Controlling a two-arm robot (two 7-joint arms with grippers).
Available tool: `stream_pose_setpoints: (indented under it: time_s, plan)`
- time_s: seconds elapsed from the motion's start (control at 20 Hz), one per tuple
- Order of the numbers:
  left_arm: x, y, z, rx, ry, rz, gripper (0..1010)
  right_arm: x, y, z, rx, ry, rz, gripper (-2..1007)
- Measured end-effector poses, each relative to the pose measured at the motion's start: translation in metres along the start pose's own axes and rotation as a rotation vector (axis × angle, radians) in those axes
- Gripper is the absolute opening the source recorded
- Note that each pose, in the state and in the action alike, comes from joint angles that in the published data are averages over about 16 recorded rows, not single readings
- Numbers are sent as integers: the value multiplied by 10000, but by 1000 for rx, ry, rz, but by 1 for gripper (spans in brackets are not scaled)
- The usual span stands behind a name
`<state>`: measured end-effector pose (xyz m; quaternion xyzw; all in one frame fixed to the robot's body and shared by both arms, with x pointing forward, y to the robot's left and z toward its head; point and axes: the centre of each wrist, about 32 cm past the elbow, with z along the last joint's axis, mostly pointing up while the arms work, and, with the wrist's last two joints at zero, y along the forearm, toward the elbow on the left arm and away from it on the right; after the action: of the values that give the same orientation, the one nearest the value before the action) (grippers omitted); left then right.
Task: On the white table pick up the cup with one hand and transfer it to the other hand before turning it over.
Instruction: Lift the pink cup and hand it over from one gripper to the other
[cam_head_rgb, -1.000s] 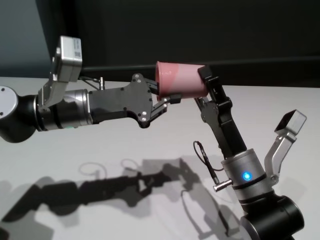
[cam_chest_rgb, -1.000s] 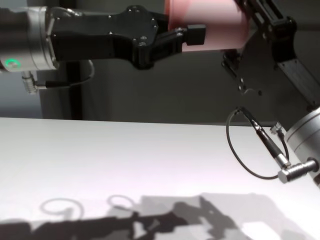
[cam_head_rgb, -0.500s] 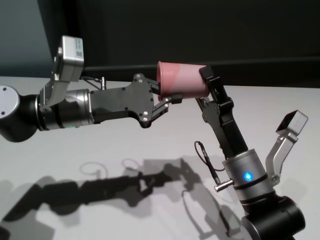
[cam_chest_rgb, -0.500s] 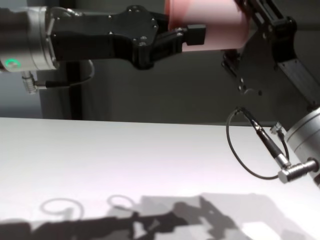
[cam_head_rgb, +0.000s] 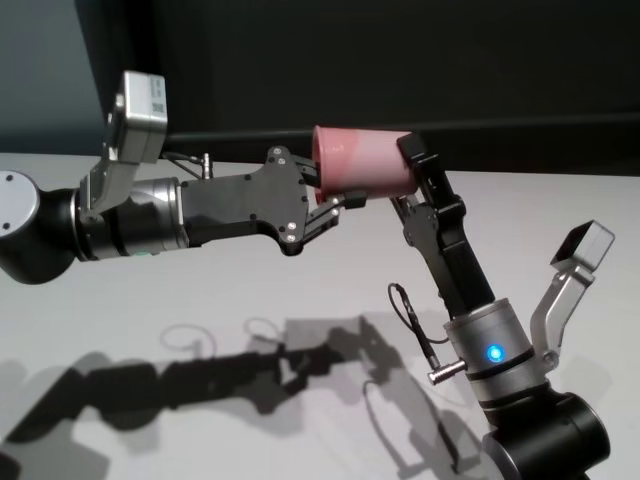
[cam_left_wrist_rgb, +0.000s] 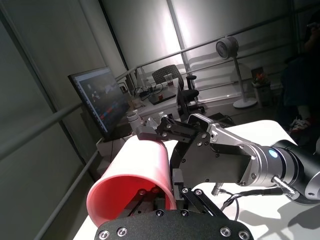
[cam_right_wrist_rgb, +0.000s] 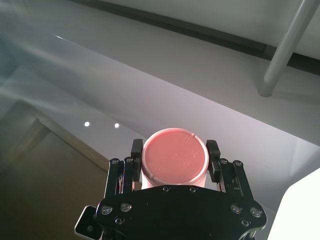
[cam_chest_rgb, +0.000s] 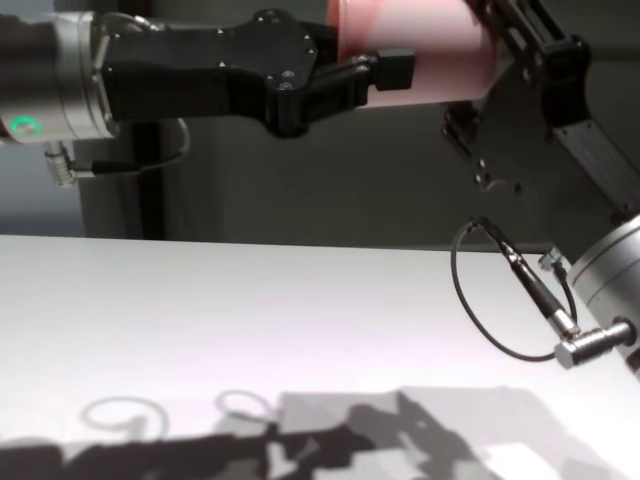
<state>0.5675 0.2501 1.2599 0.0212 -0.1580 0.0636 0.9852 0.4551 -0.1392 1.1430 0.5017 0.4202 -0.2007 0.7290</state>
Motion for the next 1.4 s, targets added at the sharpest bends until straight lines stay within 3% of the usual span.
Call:
stream_pose_setpoints:
  time_s: [0.35,1.05,1.4]
  plan:
    - [0,-1,1,-1,0,0,300,0,0,0,-1,0,-1,738]
    - [0,1,0,0,0,0,816,0,0,0,0,0,-1,738]
    - [-4,17,-4,5,0,-1,968,0,0,0,0,0,0,738]
